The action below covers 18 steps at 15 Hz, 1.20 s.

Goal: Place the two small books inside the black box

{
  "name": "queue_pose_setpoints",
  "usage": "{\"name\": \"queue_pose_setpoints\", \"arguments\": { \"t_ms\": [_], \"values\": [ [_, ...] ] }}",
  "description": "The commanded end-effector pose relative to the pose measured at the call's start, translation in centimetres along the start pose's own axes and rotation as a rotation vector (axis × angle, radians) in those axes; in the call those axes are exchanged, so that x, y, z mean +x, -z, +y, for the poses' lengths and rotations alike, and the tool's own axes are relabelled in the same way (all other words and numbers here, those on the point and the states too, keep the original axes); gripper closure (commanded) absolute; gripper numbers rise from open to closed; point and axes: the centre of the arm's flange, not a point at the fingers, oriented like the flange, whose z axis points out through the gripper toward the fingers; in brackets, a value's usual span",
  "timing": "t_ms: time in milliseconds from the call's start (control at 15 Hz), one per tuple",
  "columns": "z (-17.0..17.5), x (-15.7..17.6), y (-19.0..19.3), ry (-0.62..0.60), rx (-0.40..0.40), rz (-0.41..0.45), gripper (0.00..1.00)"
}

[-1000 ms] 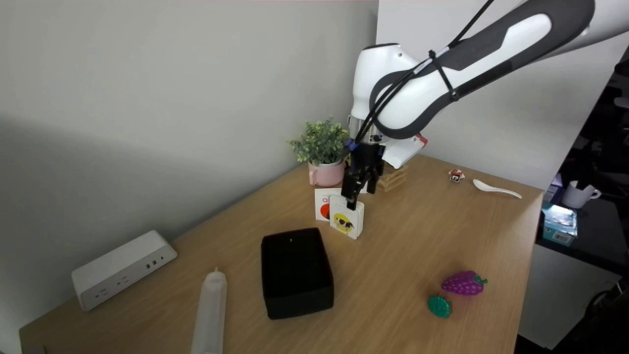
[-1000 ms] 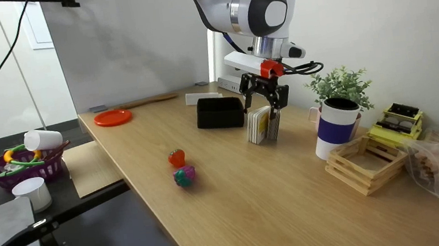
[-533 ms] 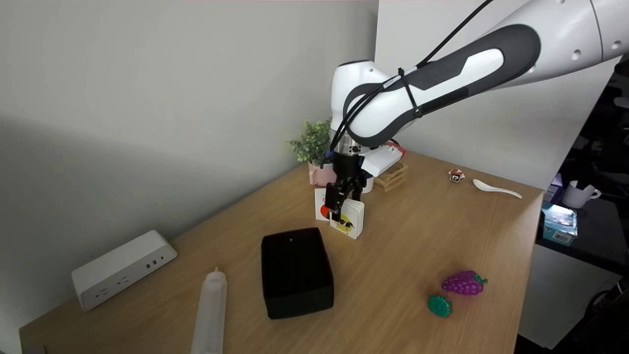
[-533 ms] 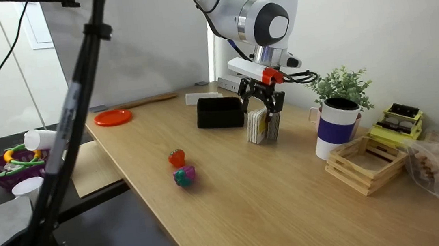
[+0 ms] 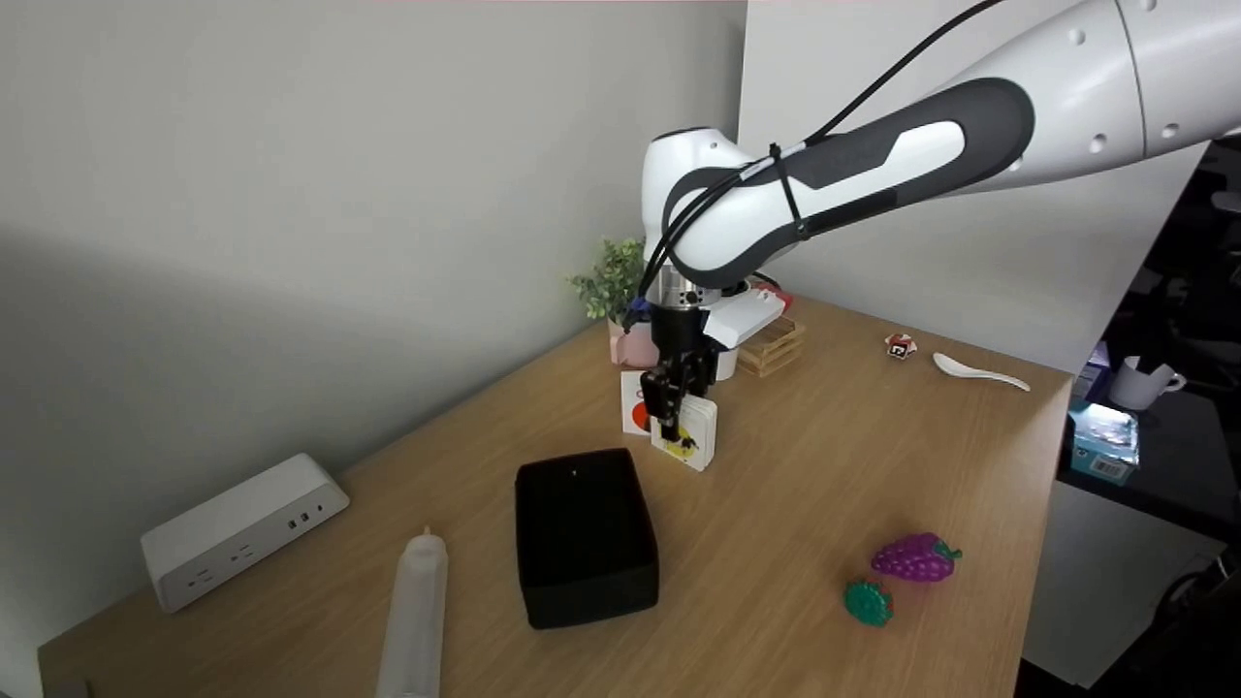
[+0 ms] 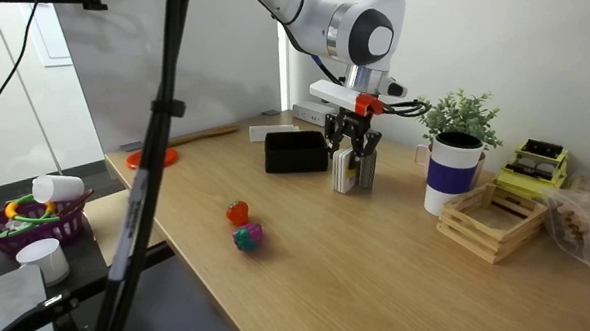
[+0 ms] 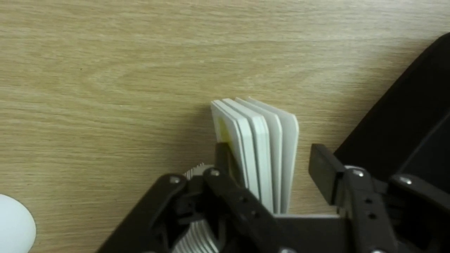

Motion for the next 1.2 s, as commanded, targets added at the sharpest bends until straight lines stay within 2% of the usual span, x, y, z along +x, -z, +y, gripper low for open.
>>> {"name": "queue_pose_setpoints", "arguments": {
  "t_ms": [0,267,333,400,467,800,1133],
  "values": [
    [-0.1,1.1,0.6,-0.022,-0.009,-0.003,0.70],
    [-0.7,0.1,1.7,-0.022,-0.017,0.017,0.98],
    [-0.9,-0.3,2.1,-0.021,-0.024,0.023,0.99],
    [-1.1,-0.5,2.3,-0.019,-0.026,0.027,1.00],
    [-1.3,-0.6,2.7,-0.020,-0.032,0.029,0.96],
    [-3.5,-1.2,4.8,0.026,-0.082,0.061,0.96],
    [-7.2,-1.0,7.4,0.115,-0.183,0.102,0.96]
  ]
}}
